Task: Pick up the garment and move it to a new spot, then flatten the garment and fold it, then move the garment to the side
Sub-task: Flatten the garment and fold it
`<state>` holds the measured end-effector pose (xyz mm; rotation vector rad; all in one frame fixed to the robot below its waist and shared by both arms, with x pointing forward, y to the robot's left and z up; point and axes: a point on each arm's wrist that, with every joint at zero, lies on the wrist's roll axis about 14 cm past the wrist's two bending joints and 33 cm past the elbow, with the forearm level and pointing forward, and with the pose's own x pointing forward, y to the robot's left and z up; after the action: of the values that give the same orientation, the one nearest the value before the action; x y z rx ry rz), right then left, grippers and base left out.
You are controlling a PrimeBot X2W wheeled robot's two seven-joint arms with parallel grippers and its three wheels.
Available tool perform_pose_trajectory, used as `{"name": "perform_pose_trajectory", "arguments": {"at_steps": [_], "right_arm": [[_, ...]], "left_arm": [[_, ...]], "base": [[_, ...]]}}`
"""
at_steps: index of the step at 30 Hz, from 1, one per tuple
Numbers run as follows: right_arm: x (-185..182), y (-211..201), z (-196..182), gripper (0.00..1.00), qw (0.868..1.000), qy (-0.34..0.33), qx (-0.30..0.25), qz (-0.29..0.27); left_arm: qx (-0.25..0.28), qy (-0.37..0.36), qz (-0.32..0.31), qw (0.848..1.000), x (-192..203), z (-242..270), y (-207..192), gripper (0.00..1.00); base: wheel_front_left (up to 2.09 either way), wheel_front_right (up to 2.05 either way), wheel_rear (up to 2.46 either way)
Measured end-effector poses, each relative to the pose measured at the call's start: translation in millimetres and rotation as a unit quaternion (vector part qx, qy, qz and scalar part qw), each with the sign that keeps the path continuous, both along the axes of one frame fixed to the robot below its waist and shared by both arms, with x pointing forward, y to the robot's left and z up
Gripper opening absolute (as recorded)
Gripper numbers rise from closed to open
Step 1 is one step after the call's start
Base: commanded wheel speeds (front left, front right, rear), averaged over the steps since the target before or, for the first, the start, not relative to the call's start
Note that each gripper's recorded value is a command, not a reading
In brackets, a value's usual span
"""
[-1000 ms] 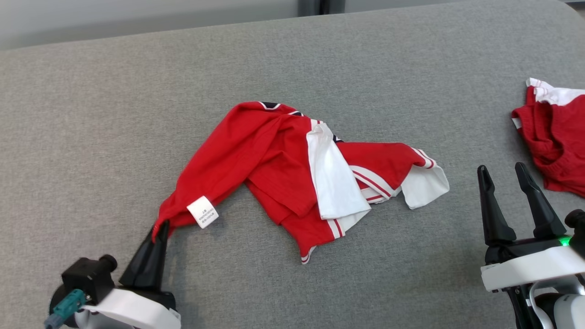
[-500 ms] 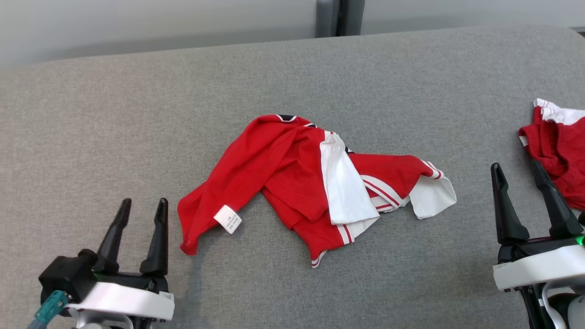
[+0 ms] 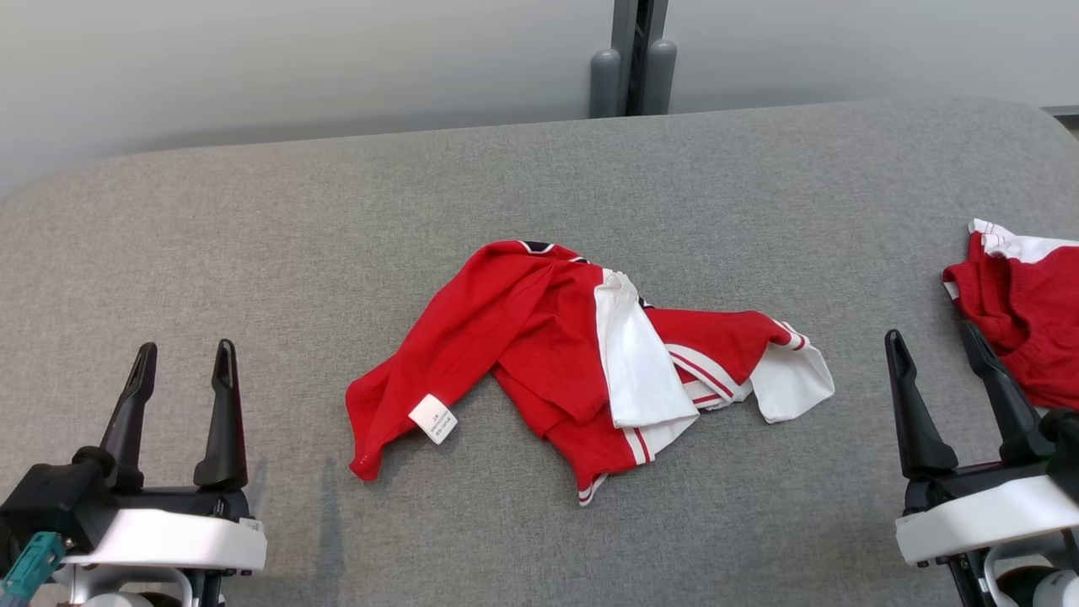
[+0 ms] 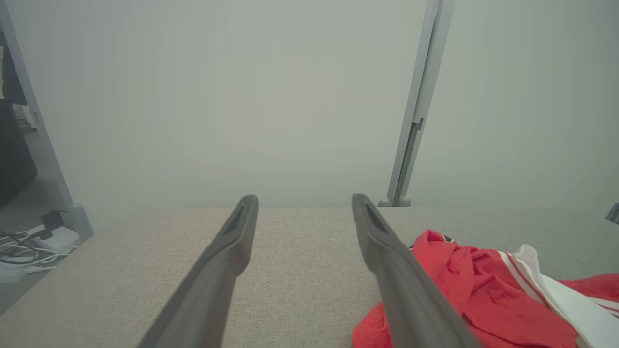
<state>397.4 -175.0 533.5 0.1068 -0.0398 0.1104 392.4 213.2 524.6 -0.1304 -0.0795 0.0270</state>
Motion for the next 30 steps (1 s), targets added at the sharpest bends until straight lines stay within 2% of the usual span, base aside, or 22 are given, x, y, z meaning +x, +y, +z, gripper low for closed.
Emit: {"name": "perform_pose_trajectory", "arguments": {"at_steps": [9, 13, 16, 22, 25, 30], "right_arm": [[0.8, 11.7, -3.2, 1.0, 1.0, 0.009, -0.009, 0.021], [4.1, 51.1, -15.4, 1.0, 0.995, 0.039, -0.029, 0.089], [2.4, 86.7, -34.7, 1.0, 0.984, 0.075, -0.055, 0.153], [-7.4, 143.2, -76.0, 1.0, 0.95, 0.137, -0.1, 0.264], [-6.5, 155.4, -91.8, 1.0, 0.937, 0.157, -0.111, 0.291], [8.2, 153.5, -111.4, 1.0, 0.925, 0.168, -0.158, 0.3]], "left_arm": [[-0.005, 0.004, 0.003, 1.0, -6.1, 1.3, -1.2, 1.0], [-0.006, 0.008, 0.007, 1.0, -6.9, 0.3, 0.1, 1.0], [-0.008, 0.008, 0.01, 1.0, -5.2, -0.3, 0.7, 1.0], [-0.015, 0.014, 0.021, 1.0, -3.0, -7.2, 3.5, 1.0], [-0.017, 0.019, 0.027, 0.999, -2.3, -12.6, 7.4, 1.0], [-0.02, 0.03, 0.034, 0.999, 0.0, -22.4, 10.0, 1.0]], "base": [[0.0, 0.0, 0.0], [0.0, 0.0, 0.0], [0.0, 0.0, 0.0], [0.0, 0.0, 0.0], [0.0, 0.0, 0.0], [0.0, 0.0, 0.0]]}}
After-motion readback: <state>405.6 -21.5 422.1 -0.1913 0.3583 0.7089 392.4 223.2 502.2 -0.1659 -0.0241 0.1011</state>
